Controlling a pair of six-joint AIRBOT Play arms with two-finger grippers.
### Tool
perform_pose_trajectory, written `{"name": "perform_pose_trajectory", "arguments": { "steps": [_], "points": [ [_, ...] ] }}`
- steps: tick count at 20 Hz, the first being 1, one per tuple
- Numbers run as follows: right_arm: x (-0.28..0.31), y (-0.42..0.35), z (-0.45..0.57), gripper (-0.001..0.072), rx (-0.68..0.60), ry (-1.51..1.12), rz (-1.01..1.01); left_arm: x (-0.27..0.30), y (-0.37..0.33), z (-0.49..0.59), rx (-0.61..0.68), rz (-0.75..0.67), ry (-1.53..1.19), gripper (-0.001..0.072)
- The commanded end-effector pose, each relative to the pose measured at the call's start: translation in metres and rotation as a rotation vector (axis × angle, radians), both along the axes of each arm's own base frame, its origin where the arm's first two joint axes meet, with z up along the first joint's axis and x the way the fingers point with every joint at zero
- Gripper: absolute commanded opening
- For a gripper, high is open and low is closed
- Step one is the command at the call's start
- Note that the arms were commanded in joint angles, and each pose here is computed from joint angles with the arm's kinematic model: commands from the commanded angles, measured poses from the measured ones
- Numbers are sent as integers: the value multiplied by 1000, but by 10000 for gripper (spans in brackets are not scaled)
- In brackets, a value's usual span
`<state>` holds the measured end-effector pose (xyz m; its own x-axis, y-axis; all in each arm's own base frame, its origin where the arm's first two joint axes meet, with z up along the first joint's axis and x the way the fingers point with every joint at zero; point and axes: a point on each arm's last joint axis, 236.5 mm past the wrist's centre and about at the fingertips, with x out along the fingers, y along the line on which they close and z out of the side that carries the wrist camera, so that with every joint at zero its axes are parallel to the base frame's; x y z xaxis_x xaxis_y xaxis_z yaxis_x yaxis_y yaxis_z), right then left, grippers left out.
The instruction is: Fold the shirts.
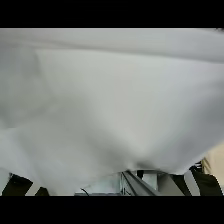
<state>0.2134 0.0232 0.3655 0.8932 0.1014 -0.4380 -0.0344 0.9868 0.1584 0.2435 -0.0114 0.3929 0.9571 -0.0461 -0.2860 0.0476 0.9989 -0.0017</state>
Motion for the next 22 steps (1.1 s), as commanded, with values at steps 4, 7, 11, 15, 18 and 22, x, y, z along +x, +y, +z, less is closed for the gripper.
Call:
{"name": "perform_pose_trajectory", "arguments": {
  "steps": [4, 7, 11, 15, 18, 22],
  "points": [
    [110, 5, -150, 26, 225, 295, 147, 134, -31, -189, -175, -21, 326, 19],
    [174, -14, -213, 26, 305, 390, 121, 201, -45, -248, -275, -16, 376, 19],
    [259, -27, -296, 26, 485, 472, 85, 280, -49, -325, -355, 37, 468, 19],
    [322, -22, -349, 26, 516, 537, 86, 342, -60, -378, -400, 42, 544, 19],
    [348, -8, -377, 26, 549, 577, 83, 358, -73, -406, -432, 20, 639, 20],
    [343, 1, -382, 27, 565, 630, 117, 346, -70, -413, -378, -43, 746, 20]
  ]
}}
